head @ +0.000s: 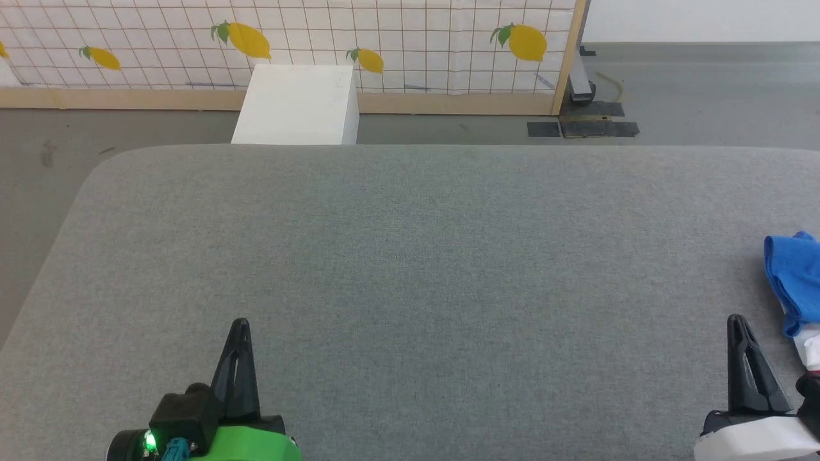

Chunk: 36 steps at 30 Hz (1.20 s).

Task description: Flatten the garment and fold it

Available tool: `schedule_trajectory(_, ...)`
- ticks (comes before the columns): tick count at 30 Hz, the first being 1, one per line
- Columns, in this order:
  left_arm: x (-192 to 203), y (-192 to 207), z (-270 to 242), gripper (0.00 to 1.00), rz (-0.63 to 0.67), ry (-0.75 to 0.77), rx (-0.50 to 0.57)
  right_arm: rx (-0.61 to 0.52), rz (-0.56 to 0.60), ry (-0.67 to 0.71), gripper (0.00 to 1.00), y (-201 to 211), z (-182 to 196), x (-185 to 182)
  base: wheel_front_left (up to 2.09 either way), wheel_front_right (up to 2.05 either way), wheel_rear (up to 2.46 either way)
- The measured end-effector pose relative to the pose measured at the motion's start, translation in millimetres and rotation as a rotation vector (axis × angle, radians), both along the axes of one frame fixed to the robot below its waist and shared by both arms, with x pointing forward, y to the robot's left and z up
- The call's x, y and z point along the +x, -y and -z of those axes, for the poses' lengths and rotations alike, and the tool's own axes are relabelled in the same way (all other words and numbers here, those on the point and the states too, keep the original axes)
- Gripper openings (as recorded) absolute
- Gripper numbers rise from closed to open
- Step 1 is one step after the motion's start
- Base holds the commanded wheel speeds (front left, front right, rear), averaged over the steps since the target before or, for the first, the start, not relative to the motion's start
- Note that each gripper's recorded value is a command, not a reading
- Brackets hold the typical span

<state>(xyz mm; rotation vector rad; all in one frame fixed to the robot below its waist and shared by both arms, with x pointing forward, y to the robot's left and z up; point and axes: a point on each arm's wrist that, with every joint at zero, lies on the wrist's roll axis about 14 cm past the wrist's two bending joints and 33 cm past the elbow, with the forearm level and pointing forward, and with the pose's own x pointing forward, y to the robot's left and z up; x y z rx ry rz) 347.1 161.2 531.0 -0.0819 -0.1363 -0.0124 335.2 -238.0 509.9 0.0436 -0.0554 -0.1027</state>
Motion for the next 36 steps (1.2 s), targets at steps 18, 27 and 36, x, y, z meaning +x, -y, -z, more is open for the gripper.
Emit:
schedule_trajectory(18,3,-2,2,0.0,0.0,-0.022,0.03,-0.011,-0.038,-0.015,0.0,-12,-1,6,0.0,0.0,0.0)
schedule_trajectory(27,4,-3,3,0.0,0.002,-0.036,0.039,-0.016,-0.057,-0.02,0.0,-18,-2,9,0.0,0.0,0.0)
schedule_trajectory(36,7,-5,3,0.0,-0.001,-0.045,0.048,-0.023,-0.077,-0.025,0.0,-25,-3,12,0.0,0.0,0.0)
